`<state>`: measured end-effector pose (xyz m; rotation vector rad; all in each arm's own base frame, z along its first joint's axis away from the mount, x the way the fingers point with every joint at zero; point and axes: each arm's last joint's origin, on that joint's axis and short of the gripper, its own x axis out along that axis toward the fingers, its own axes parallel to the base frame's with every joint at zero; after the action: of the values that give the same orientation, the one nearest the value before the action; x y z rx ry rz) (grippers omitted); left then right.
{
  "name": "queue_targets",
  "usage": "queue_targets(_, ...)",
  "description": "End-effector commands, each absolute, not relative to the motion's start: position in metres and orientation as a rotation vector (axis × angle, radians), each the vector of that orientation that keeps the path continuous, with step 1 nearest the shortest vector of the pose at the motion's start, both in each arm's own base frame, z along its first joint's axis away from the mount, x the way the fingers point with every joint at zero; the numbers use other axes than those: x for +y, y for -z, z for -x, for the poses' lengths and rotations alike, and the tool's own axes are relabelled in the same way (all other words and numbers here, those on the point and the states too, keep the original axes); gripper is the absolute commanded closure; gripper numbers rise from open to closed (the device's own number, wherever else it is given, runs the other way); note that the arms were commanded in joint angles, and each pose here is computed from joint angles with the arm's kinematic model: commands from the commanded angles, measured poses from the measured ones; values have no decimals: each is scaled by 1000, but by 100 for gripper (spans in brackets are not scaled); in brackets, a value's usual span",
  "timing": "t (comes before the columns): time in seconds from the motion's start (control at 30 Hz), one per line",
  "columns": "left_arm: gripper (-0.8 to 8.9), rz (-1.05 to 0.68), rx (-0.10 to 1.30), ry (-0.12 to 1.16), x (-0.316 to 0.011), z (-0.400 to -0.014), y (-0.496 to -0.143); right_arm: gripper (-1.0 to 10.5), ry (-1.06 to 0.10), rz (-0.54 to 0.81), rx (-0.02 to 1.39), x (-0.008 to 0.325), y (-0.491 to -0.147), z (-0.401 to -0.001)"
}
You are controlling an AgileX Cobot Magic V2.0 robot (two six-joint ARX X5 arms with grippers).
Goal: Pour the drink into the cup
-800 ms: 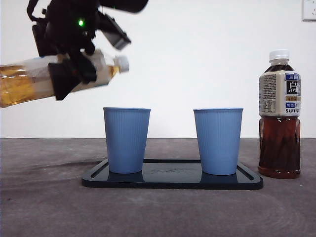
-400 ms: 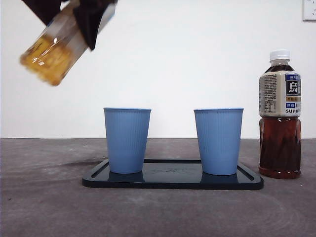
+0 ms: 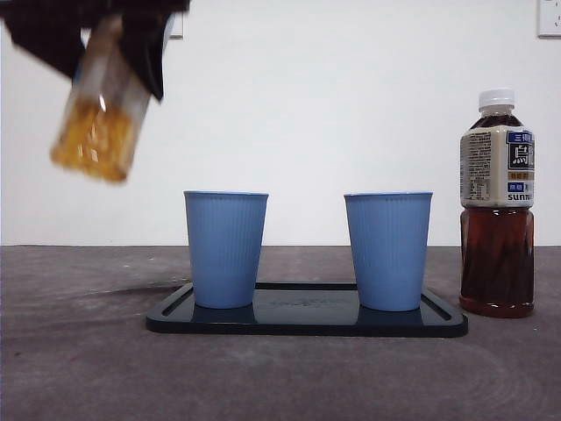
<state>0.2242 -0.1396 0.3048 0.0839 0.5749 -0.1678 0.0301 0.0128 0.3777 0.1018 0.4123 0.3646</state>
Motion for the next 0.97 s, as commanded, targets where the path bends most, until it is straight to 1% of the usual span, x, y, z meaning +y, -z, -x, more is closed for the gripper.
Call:
queue_targets(0.03, 566, -1, 498, 186, -138, -228, -292, 456, -381, -85, 389, 12, -382, -28)
queue_targets(0.23, 566, 75, 446, 162, -128, -231, -250, 456, -429, -96, 396, 14, -382, -28)
queue_targets(0.43, 566, 139, 395, 120, -116, -236, -221, 456, -426, -107, 398, 14, -382, -28)
queue_targets(0.6, 566, 179, 364, 125, -114, -241, -205, 456, -425, -111, 399, 14, -382, -28)
queue_targets(0.8, 566, 176, 390, 139, -118, -252, -186, 456, -422, -115, 400, 14, -382, -28)
queue_targets(0.97, 566, 169, 407, 135, -120, -255, -178, 456, -416, -115, 399, 13, -382, -28)
